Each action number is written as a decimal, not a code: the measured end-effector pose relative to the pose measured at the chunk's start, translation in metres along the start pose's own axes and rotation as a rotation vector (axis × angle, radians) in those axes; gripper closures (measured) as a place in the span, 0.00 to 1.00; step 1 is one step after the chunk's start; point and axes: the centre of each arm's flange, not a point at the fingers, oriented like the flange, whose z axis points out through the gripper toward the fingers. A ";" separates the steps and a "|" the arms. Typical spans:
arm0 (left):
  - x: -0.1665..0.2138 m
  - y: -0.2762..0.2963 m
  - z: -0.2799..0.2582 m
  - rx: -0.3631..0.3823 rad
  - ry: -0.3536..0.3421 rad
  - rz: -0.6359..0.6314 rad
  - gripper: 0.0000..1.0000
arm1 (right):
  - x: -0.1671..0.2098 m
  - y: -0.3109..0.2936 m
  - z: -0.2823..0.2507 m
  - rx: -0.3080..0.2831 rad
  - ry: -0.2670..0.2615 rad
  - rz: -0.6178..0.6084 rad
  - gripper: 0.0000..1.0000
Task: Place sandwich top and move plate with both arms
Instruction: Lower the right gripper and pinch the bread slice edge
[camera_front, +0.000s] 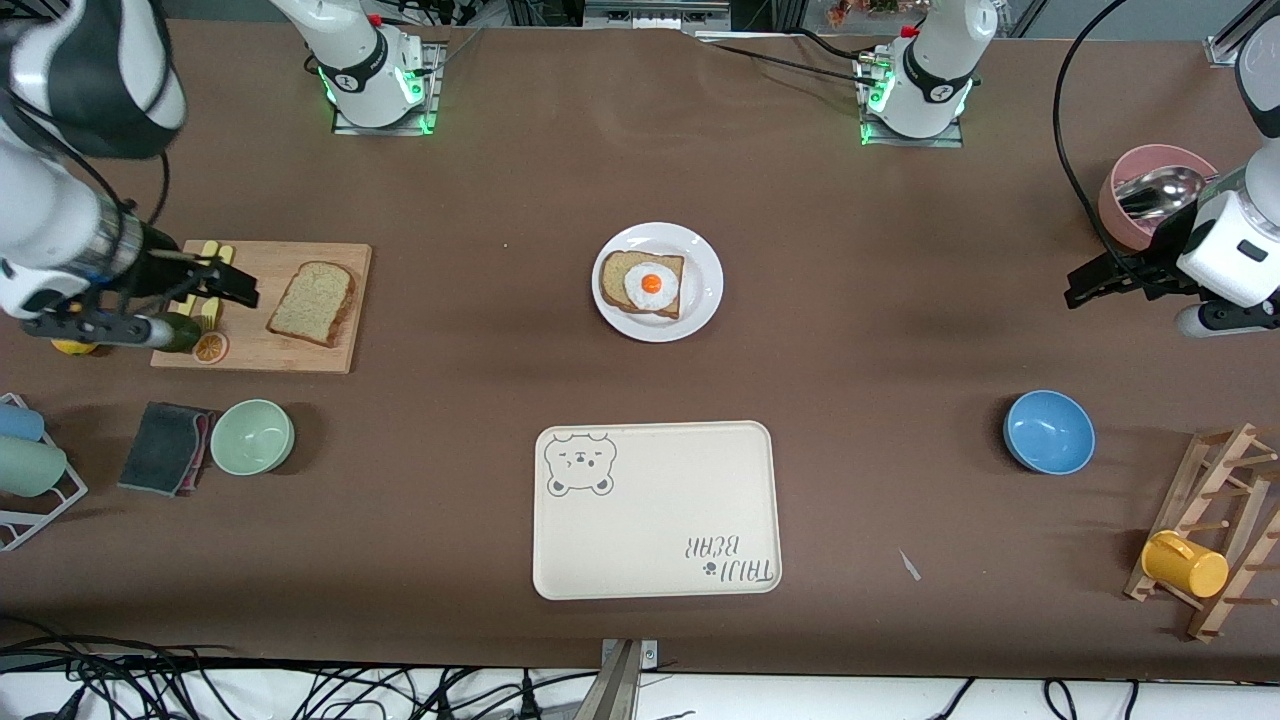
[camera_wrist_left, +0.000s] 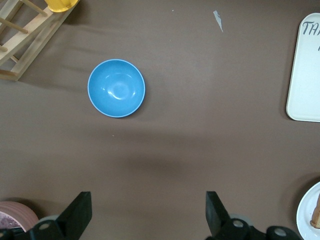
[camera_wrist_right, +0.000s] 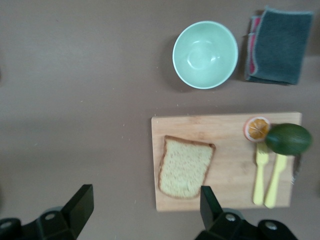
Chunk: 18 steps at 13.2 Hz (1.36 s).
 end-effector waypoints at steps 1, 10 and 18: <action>0.001 0.000 0.001 0.000 0.002 -0.001 0.00 | -0.004 -0.001 0.029 -0.002 -0.001 0.007 0.04; 0.001 0.010 0.000 -0.037 0.003 0.001 0.00 | -0.041 -0.024 0.197 -0.106 -0.118 0.178 0.08; 0.000 0.012 0.000 -0.046 0.003 -0.002 0.00 | -0.041 -0.026 0.236 -0.194 -0.134 0.286 0.25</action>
